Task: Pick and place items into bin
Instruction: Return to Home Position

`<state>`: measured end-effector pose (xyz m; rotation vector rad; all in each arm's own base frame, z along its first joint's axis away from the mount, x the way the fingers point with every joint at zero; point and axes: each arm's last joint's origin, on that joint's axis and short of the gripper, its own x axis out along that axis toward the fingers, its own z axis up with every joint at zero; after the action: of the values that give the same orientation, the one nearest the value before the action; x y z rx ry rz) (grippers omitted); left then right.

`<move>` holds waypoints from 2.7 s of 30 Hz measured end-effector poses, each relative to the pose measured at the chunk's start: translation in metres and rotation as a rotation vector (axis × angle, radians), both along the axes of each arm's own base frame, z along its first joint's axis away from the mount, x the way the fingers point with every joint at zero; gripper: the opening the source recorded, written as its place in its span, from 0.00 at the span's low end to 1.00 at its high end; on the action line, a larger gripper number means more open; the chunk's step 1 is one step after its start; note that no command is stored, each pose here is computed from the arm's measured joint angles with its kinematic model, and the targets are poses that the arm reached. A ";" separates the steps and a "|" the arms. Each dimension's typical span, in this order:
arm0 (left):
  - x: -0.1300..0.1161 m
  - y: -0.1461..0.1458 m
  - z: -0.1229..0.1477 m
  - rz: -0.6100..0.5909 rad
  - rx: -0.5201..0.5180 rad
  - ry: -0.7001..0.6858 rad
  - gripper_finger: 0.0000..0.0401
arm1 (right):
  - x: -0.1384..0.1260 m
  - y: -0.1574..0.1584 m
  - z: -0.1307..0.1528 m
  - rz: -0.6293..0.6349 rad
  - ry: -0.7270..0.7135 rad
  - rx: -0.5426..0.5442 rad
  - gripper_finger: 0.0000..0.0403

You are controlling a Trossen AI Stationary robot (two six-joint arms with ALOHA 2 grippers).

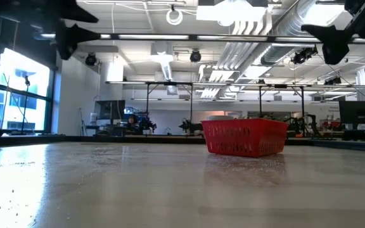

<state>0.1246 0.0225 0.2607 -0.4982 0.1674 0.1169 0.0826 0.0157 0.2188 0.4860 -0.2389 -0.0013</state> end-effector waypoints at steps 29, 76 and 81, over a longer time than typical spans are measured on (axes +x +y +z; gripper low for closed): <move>-0.030 0.001 -0.091 0.265 -0.018 -0.133 0.52 | 0.013 -0.007 -0.046 -0.146 0.174 -0.062 0.75; -0.030 0.001 -0.092 0.260 -0.023 -0.126 0.52 | 0.014 -0.007 -0.047 -0.152 0.193 -0.066 0.75; -0.030 0.001 -0.092 0.259 -0.023 -0.126 0.52 | 0.014 -0.007 -0.047 -0.152 0.193 -0.066 0.75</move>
<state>0.0950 0.0236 0.1687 -0.5473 -0.0204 0.3362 0.0964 0.0090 0.1719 0.3981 -0.0854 -0.1872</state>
